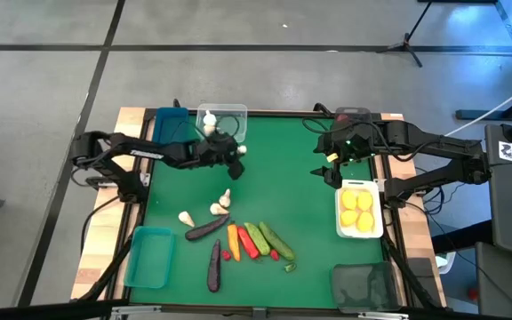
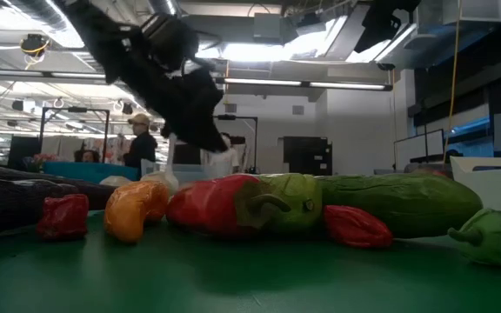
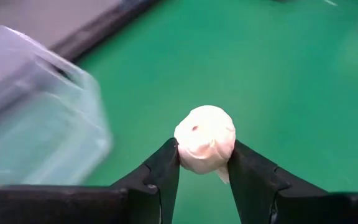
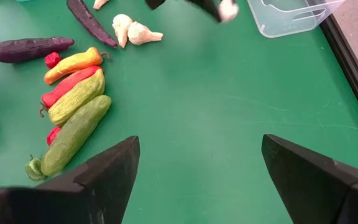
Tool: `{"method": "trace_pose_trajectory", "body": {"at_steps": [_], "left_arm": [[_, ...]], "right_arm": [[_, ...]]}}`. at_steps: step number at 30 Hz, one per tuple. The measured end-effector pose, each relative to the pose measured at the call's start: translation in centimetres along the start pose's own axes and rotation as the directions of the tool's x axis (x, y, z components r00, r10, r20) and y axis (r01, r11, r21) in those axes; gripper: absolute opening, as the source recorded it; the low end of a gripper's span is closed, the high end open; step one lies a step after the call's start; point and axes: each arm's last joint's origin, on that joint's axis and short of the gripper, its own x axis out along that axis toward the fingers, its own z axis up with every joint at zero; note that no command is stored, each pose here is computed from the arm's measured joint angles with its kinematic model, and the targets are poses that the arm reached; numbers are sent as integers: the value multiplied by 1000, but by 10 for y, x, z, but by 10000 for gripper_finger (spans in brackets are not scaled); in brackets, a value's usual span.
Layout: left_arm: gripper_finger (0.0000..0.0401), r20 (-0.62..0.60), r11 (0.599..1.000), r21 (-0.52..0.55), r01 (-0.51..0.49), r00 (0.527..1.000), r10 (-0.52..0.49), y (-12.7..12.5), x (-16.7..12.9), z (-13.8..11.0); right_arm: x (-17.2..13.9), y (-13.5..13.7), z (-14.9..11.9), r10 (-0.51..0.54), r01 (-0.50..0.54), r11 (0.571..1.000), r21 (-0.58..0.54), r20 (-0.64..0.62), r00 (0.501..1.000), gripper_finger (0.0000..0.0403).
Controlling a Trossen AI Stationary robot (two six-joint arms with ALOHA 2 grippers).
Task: Sort produce into baskets
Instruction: Put the white garlic into the transparent bin
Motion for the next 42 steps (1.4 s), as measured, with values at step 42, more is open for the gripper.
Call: {"method": "trace_pose_trajectory", "body": {"at_steps": [42], "left_arm": [[235,-198,984,33,-177,964,180,79,-22,8]], "right_arm": [[0,0,0,0,0,1000,18,1,1000,335]]}}
